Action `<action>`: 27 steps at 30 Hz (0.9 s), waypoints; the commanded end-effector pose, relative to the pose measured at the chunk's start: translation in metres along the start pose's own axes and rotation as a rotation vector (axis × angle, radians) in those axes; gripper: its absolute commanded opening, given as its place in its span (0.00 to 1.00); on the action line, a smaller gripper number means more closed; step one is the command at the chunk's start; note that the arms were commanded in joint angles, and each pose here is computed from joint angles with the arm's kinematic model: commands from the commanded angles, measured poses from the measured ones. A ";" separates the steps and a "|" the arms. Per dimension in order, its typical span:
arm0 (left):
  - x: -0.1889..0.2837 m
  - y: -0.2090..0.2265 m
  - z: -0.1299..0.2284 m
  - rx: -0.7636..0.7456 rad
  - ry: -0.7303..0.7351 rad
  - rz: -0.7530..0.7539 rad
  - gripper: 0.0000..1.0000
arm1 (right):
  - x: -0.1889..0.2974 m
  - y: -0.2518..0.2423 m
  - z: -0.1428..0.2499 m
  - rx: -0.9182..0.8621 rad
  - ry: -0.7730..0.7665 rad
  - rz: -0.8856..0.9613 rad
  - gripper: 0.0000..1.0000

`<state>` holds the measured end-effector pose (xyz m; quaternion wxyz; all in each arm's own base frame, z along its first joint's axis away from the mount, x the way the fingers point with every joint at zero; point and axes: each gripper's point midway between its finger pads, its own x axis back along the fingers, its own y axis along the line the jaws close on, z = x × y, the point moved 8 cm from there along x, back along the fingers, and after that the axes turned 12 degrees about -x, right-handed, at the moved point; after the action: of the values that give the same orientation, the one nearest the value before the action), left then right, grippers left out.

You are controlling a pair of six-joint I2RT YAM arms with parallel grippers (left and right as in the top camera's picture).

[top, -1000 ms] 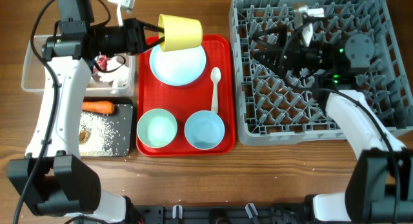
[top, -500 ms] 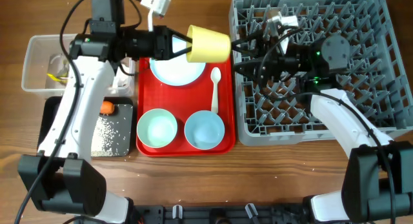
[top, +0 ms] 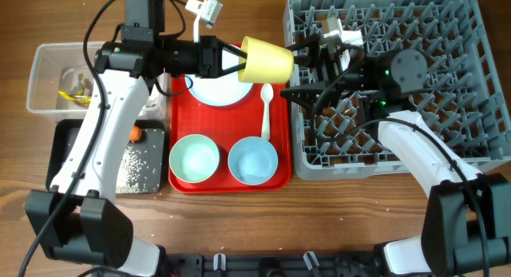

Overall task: Sort waste into correct bins and load items into the dishwasher rack
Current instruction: 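Grasp the yellow cup with the right gripper from the left gripper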

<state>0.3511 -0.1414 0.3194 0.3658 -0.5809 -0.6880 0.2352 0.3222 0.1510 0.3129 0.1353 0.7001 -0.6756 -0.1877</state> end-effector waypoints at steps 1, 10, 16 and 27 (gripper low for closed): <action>0.000 -0.008 -0.003 -0.021 -0.004 0.003 0.04 | -0.004 0.005 -0.004 -0.023 0.004 -0.027 0.92; 0.000 -0.009 -0.007 -0.050 -0.013 0.004 0.04 | -0.004 0.006 -0.002 -0.027 0.019 -0.038 0.90; 0.000 -0.009 -0.007 -0.054 -0.014 0.004 0.04 | -0.004 0.005 -0.002 -0.015 0.020 -0.036 0.90; 0.001 -0.007 -0.009 -0.067 -0.021 -0.016 0.04 | -0.004 -0.001 0.003 -0.005 0.024 -0.023 0.87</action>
<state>0.3531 -0.1447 0.3228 0.3490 -0.5909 -0.6920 0.2237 0.3224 0.1525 0.3111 0.1540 0.6972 -0.6702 -0.2026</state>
